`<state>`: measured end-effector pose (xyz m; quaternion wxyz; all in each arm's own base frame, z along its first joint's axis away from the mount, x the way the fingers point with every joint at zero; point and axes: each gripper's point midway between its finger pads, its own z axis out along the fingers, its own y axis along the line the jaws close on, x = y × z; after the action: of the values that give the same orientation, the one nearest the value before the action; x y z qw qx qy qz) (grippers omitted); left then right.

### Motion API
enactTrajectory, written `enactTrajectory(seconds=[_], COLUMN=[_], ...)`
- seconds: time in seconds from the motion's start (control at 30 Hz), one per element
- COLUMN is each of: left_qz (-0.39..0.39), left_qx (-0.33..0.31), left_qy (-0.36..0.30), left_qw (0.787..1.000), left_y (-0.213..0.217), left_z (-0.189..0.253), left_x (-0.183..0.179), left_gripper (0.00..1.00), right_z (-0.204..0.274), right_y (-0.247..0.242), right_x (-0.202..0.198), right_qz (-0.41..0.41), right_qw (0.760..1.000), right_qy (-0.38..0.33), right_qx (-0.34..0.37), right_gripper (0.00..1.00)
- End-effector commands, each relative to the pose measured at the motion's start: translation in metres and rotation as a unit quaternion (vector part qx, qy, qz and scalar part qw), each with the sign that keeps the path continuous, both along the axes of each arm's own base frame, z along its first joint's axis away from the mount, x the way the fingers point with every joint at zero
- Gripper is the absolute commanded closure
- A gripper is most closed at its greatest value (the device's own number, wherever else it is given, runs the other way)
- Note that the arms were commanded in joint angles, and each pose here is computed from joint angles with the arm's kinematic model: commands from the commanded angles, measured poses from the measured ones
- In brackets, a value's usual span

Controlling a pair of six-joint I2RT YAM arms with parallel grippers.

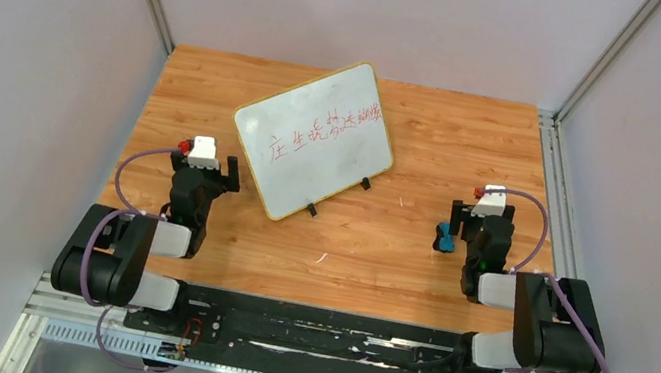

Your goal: Erase the whiteboard

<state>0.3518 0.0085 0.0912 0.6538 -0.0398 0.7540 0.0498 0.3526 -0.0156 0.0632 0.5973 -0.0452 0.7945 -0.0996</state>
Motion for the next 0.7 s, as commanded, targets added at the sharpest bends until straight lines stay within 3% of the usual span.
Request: enactTrajectory(seconds=[0.0,0.67], left_qz=[0.004,0.004], left_qx=[0.003,0.003], left_qy=[-0.024,-0.023], left_qw=[1.0,1.0], left_y=[0.0008,0.0008], left_z=[0.0132,0.013], left_x=[0.0057,0.0056], left_gripper=[0.02,0.01], right_z=[0.0064,0.0138], right_y=[-0.0051,-0.0009], right_x=[0.0027,0.0058], right_qz=[-0.009,0.004], right_qw=[1.0,1.0], right_qy=[-0.016,-0.004], right_qx=[0.004,0.001], right_gripper=[0.2,0.2])
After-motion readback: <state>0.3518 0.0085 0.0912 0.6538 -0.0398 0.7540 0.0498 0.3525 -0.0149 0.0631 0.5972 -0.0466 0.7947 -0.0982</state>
